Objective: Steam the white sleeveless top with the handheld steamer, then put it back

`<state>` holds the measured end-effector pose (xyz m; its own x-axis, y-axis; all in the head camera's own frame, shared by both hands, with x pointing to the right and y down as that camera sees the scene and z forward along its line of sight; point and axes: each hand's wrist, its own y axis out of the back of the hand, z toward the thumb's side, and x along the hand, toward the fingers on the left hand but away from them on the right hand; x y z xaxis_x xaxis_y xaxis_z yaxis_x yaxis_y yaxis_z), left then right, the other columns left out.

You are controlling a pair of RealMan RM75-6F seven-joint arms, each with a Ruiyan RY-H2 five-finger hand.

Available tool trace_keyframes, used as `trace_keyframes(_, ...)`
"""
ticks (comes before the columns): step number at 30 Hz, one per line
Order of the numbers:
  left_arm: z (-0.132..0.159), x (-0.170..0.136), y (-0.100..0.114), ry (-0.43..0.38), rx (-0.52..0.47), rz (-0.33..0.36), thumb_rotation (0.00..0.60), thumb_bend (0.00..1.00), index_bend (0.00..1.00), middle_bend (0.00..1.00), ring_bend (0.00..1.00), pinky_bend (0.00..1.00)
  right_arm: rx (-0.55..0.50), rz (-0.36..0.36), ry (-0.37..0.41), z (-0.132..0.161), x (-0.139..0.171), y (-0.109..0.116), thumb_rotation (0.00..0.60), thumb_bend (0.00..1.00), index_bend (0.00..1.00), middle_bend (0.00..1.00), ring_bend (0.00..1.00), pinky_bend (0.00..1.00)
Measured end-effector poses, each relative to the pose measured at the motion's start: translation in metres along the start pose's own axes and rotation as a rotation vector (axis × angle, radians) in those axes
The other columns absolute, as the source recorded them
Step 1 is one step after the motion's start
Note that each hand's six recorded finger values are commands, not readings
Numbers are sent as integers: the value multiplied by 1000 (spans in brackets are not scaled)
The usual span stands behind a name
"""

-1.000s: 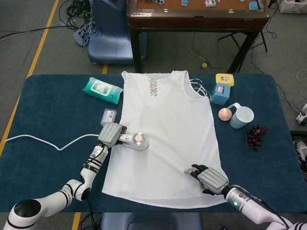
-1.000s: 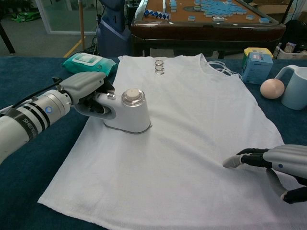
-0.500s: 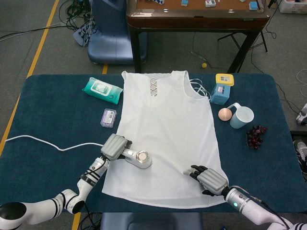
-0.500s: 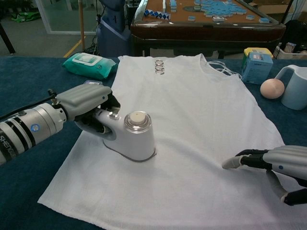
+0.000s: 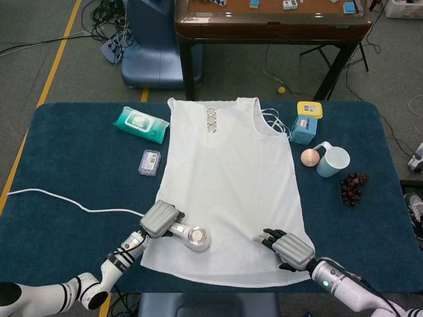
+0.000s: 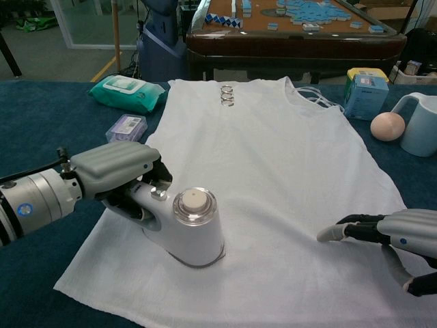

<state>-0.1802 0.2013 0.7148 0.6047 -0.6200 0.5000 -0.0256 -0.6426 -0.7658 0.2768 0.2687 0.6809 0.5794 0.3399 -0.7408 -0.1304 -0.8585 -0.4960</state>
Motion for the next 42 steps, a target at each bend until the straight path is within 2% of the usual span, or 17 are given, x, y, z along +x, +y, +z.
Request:
trace_keyframes(6,8,-12,-1,-28,-8,-23,600,120,844,745,628,701,0,-1,-4,-1,1,0,600,1000,25,155,59,139)
trace_keyframes(11,16,-15,8,-49,-30,-18,600,120,844,745,627,701,0,-1,-2,-1,2,-1,600,1000,25,155,59,139)
trace_keyframes(19,16,9,45,-25,-89,66,600,120,844,744,627,694,-4,2,-4,-2,2,-3,600,1000,26,155,59,139)
trace_keyframes(24,16,30,58,9,-160,88,600,120,844,743,627,695,-4,-1,-5,-2,1,-2,600,1000,25,155,60,139)
trace_keyframes(33,12,68,47,83,-153,81,600,120,843,743,626,694,-6,-3,-6,-2,1,-1,600,1000,25,155,59,139)
trace_keyframes(42,7,89,32,135,-105,72,600,121,843,743,626,695,-6,3,-7,-2,0,-2,600,1000,25,155,59,139)
